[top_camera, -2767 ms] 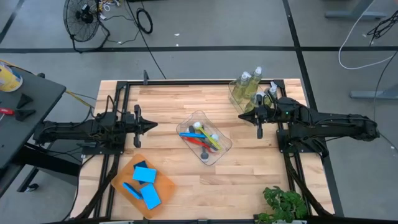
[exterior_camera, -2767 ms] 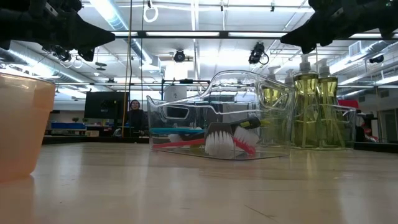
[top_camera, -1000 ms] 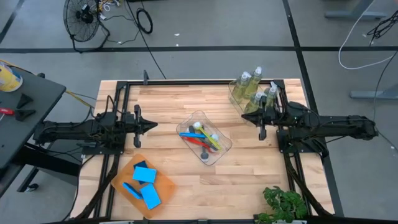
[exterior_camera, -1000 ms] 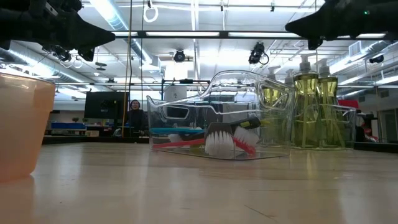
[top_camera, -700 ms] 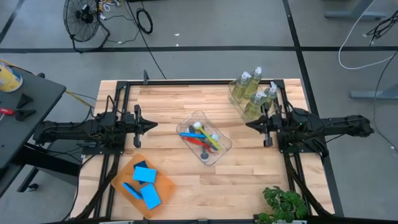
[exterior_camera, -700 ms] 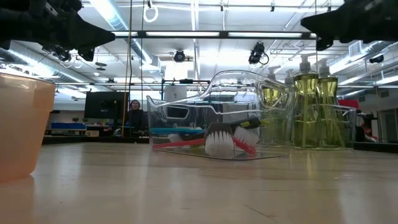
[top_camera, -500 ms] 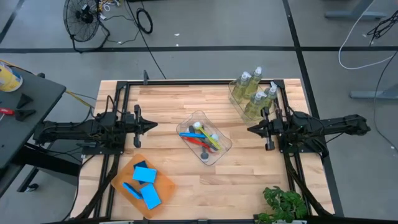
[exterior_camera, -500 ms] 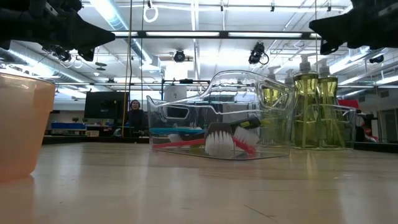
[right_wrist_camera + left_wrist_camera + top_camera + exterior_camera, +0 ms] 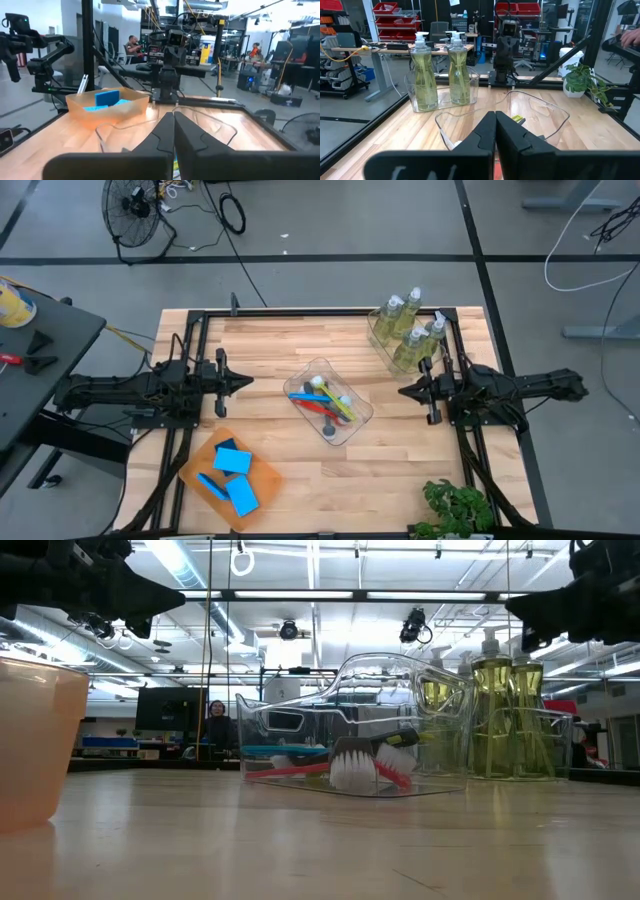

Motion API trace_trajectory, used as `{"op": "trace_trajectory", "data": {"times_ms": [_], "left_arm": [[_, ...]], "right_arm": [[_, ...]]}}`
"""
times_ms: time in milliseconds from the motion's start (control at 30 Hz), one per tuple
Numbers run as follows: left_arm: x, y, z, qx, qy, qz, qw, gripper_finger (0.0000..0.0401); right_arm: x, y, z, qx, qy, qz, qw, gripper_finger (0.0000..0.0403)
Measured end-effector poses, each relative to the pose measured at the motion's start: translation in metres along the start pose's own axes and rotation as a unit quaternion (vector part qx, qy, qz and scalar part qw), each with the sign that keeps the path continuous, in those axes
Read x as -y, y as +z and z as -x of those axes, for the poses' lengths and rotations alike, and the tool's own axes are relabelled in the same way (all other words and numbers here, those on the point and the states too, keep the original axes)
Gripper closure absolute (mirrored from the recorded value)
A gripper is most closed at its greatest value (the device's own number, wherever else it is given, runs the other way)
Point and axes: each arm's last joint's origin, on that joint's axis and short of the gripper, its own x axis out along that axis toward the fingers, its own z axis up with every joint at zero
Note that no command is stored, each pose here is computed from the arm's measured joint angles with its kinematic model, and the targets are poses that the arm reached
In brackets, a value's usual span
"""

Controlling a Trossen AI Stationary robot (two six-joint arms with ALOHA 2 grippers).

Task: Pick & Place Kitchen Sink Supplies
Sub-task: Return to Home Position

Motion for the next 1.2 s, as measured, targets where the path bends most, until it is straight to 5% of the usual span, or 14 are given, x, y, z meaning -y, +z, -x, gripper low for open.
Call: {"op": "trace_trajectory", "data": {"times_ms": [1200], "left_arm": [[0.0,0.0,0.0,0.0,0.0,0.0,1.0,0.0387]], "right_arm": [[-0.001,-0.016,0.007,-0.072,-0.001,-0.042,0.997,0.0395]]}}
